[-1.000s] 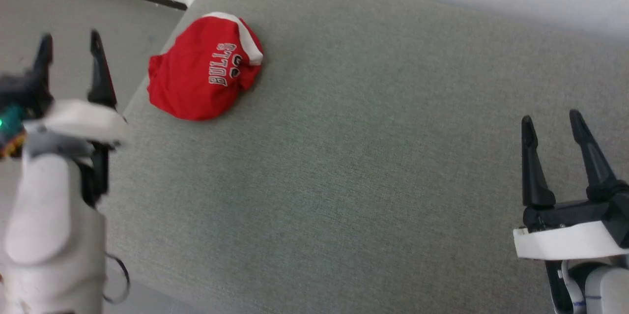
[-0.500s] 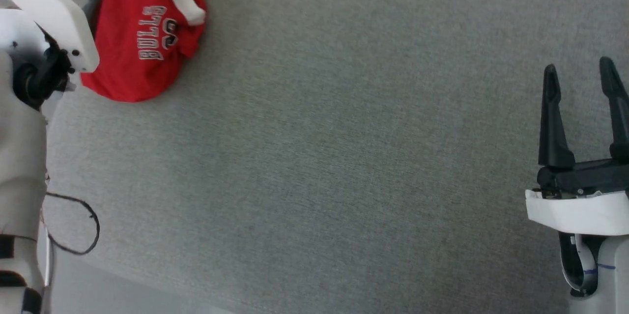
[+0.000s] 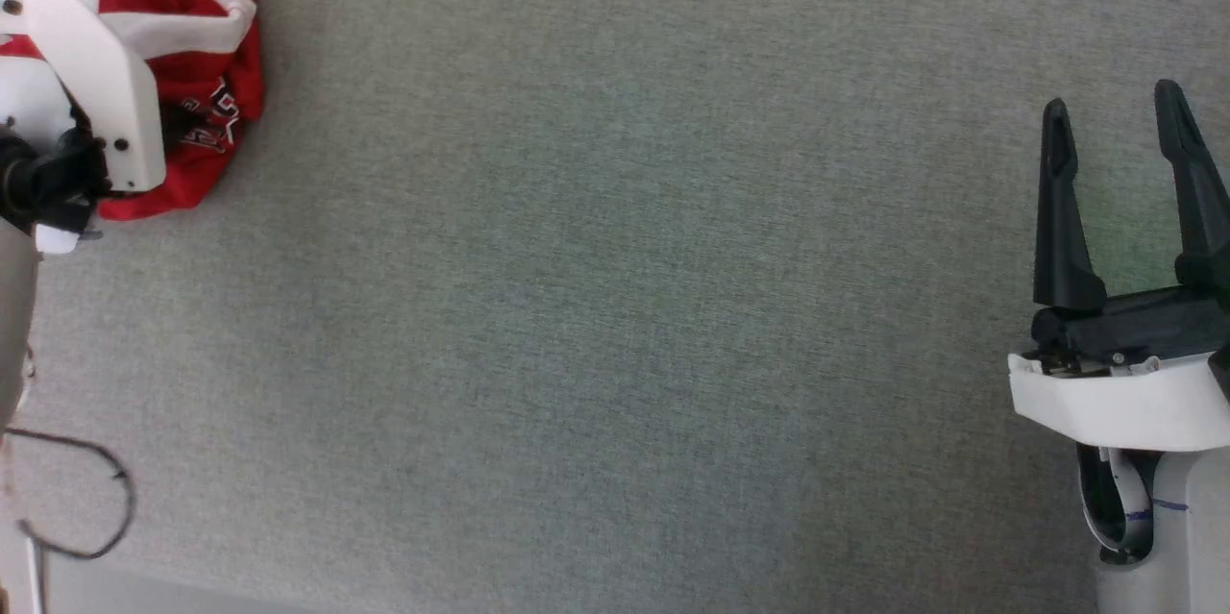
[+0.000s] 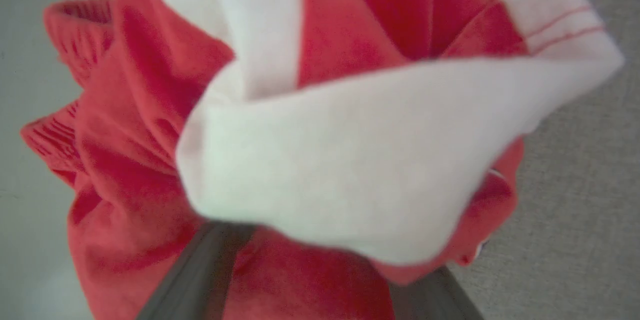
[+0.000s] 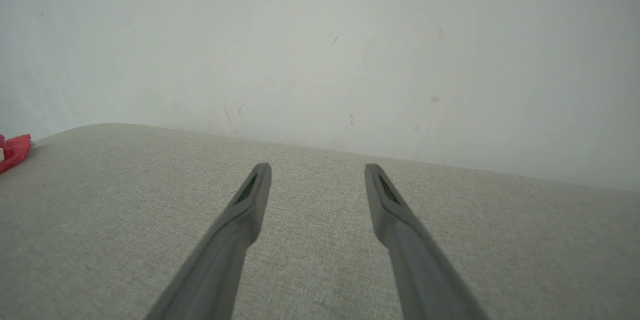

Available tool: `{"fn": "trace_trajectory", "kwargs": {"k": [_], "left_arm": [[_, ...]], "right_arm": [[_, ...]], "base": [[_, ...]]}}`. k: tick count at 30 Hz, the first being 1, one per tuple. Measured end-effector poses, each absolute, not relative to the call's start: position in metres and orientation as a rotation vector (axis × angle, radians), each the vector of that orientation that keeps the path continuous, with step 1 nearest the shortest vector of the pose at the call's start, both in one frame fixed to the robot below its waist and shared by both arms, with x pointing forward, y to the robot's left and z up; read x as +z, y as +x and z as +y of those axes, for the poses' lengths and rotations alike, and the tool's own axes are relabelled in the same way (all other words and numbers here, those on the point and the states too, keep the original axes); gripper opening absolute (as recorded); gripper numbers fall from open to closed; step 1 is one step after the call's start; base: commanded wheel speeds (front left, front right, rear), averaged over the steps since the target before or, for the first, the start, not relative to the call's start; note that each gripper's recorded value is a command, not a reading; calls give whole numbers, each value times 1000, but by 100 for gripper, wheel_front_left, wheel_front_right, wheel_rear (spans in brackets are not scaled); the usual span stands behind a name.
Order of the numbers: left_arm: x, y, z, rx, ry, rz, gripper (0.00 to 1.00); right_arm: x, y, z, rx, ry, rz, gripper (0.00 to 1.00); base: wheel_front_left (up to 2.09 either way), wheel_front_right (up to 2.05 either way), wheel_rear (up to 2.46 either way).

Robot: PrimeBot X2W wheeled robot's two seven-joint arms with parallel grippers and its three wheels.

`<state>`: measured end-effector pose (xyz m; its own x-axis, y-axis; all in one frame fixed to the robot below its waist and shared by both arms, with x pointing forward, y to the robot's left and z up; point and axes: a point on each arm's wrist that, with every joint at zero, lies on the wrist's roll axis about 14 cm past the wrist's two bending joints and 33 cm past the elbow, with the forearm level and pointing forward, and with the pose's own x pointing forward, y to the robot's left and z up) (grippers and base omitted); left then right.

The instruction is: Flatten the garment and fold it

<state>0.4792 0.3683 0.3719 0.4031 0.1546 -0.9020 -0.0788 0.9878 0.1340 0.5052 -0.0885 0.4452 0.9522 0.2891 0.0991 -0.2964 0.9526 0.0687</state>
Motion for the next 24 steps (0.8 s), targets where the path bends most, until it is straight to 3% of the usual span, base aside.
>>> {"fn": "trace_trajectory", "kwargs": {"k": [1, 2, 10, 17, 24], "left_arm": [[370, 479, 367, 140, 83, 1155, 72], [368, 479, 367, 135, 91, 1161, 0], [397, 492, 367, 112, 130, 1013, 0], [513, 537, 361, 64, 302, 650, 0], [599, 552, 292, -106, 432, 392, 0]], "right_arm": [[445, 505, -90, 295, 82, -86, 100], [445, 504, -91, 292, 81, -84, 100], [463, 498, -95, 283, 91, -112, 100], [492, 483, -96, 284, 116, -156, 100], [519, 461, -107, 263, 127, -194, 100]], "base": [[0, 0, 0], [0, 0, 0], [0, 0, 0], [0, 0, 0], [0, 0, 0]]}}
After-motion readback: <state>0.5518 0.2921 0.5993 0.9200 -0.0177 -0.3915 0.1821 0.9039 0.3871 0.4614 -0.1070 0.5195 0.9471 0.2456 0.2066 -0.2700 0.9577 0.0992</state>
